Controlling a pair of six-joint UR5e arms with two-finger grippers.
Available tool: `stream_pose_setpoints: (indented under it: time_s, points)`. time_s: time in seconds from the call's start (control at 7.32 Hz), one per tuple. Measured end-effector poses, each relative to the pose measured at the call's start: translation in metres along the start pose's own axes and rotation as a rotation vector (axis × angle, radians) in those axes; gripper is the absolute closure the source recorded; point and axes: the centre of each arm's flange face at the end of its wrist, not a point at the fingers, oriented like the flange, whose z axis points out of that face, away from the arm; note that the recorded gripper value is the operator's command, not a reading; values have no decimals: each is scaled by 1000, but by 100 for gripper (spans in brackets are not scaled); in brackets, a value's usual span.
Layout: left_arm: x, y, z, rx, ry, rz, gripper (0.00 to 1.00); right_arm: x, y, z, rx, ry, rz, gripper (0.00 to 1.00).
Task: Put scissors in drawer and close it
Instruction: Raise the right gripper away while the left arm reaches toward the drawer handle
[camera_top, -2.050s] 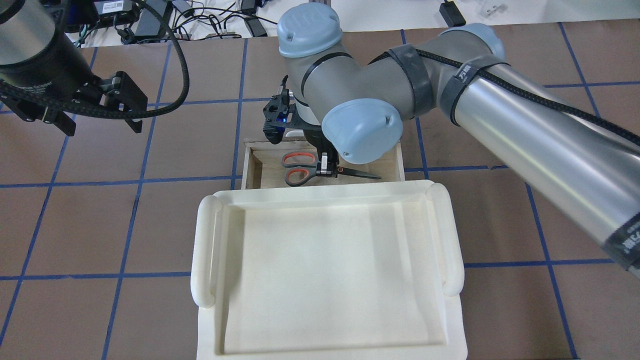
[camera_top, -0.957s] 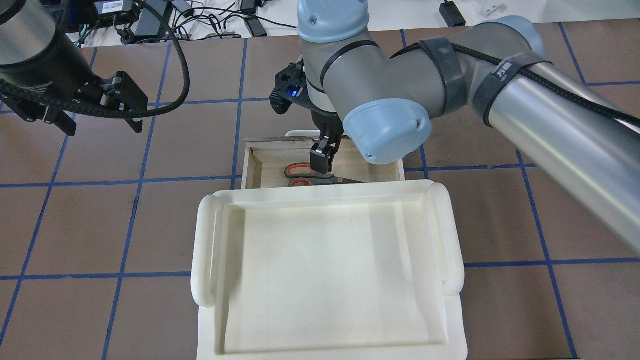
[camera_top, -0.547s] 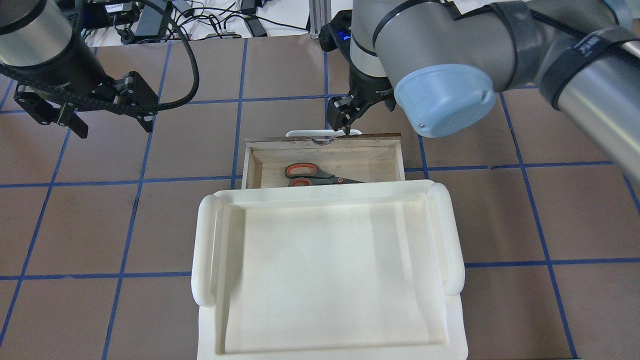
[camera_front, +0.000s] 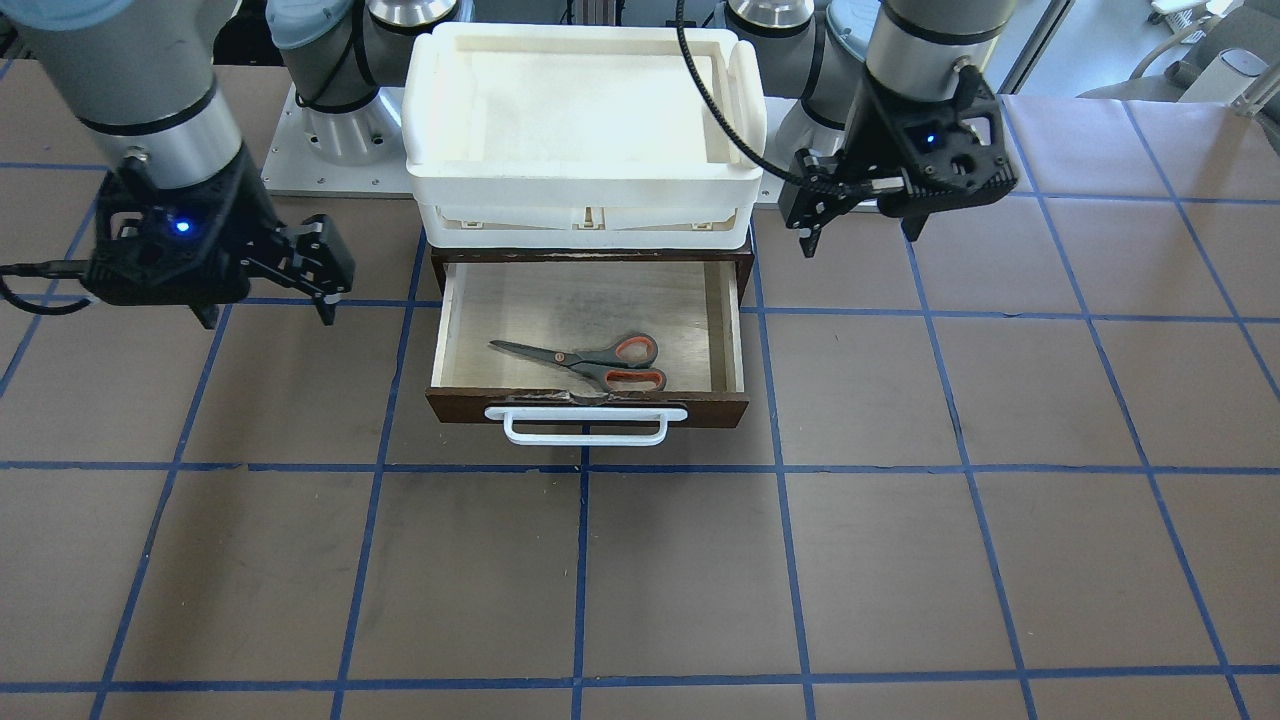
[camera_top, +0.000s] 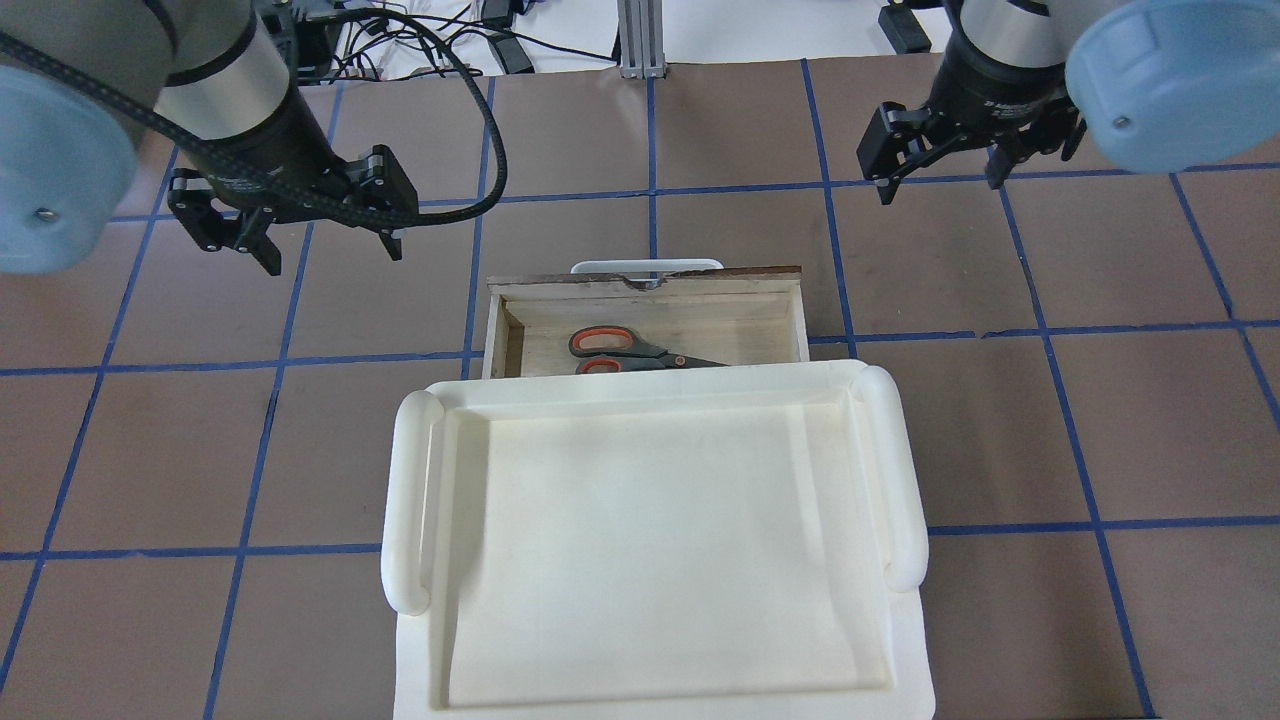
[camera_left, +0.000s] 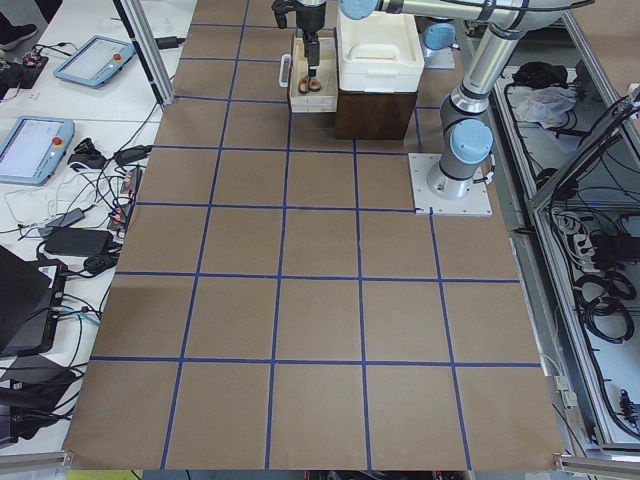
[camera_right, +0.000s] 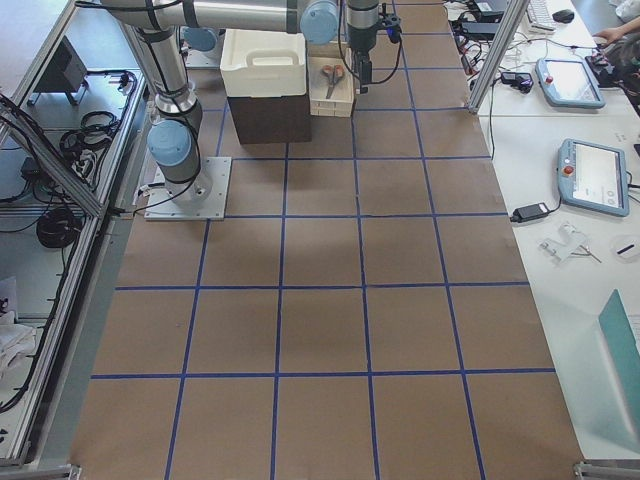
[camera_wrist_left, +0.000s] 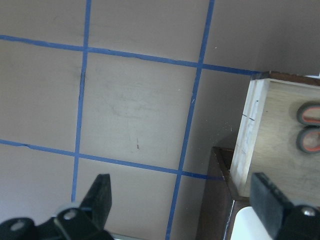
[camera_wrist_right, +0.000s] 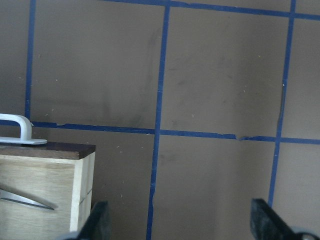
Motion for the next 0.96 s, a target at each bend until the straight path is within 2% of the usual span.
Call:
stream_pose_setpoints:
  time_s: [0.14,0.41,0.96]
  points:
    - [26,-12,12,43,12,17,0,13,5,-5,-12,1,25,0]
    - [78,-28,40,84,29,29,0,16,14,-10,-24,-9,34,0]
    - [164,-66,91,81,39,53,0,-13,28,-17,-28,-27,-21,0]
